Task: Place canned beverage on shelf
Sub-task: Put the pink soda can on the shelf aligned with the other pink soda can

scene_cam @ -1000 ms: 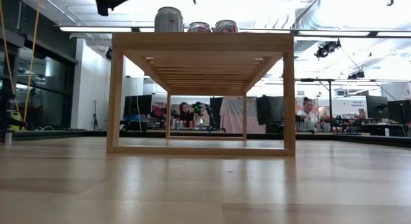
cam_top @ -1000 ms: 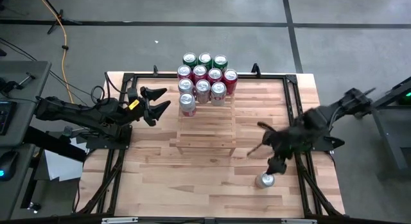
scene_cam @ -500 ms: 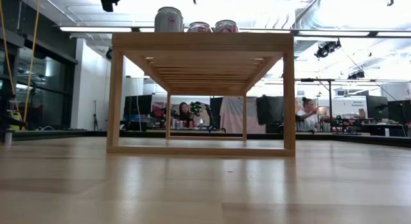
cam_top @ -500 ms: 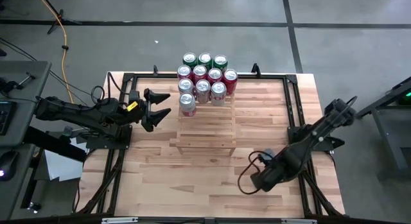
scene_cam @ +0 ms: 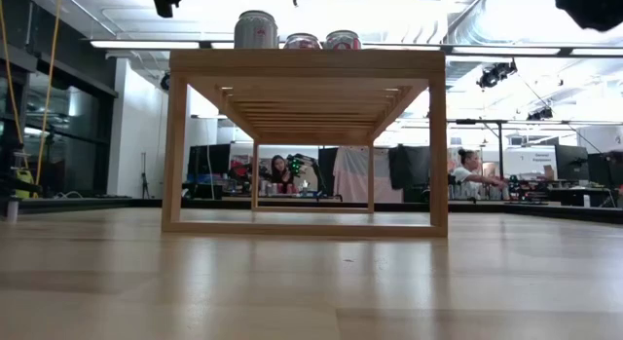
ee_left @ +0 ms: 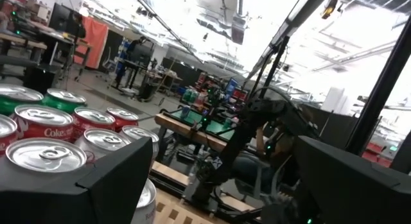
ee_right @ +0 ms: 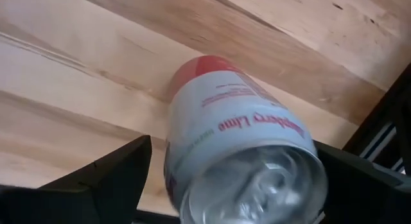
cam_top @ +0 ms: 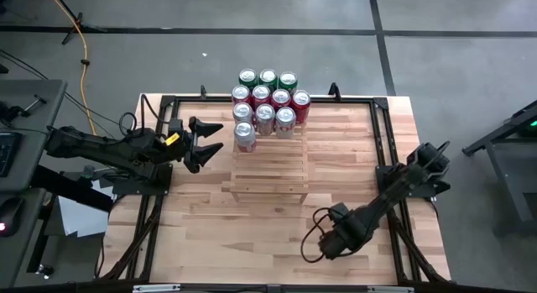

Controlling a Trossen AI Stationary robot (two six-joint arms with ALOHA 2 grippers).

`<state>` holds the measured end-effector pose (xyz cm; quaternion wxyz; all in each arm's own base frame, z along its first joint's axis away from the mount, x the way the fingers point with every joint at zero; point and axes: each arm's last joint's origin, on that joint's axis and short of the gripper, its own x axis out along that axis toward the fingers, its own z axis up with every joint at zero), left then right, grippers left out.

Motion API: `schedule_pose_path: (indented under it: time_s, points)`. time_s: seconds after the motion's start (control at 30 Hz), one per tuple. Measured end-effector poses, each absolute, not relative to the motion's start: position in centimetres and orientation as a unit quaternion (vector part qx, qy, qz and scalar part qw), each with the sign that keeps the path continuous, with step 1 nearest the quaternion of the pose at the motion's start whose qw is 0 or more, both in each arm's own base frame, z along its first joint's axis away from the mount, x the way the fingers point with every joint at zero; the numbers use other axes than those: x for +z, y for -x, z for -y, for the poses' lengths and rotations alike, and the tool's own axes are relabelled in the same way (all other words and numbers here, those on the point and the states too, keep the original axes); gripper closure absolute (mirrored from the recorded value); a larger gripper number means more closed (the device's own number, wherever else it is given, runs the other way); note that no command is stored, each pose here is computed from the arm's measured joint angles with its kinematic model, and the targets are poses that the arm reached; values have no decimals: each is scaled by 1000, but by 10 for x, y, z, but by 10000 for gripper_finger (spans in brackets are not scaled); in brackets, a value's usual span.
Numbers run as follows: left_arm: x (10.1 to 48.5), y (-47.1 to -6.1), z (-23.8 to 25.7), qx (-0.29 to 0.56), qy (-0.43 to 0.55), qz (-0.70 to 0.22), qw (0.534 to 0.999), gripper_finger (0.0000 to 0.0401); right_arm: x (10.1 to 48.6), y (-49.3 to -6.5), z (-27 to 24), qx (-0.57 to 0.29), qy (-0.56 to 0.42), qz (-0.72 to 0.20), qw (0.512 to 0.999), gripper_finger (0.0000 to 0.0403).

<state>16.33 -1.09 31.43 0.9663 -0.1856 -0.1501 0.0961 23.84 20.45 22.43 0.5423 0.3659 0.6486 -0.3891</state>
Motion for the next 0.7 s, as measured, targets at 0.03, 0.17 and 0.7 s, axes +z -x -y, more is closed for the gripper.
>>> schedule_pose_path:
  time_s: [0.03, 0.17, 0.7]
  points:
    - [314, -163, 11, 95, 191, 151, 965, 30, 221, -240, -206, -389, -360, -652, 542, 29]
    - [314, -163, 11, 90, 217, 153, 960, 30, 214, -243, -208, -374, -344, -662, 550, 34]
    - [337, -185, 42, -14, 226, 30, 974, 30, 322, -233, -210, -173, -281, -677, 658, 121]
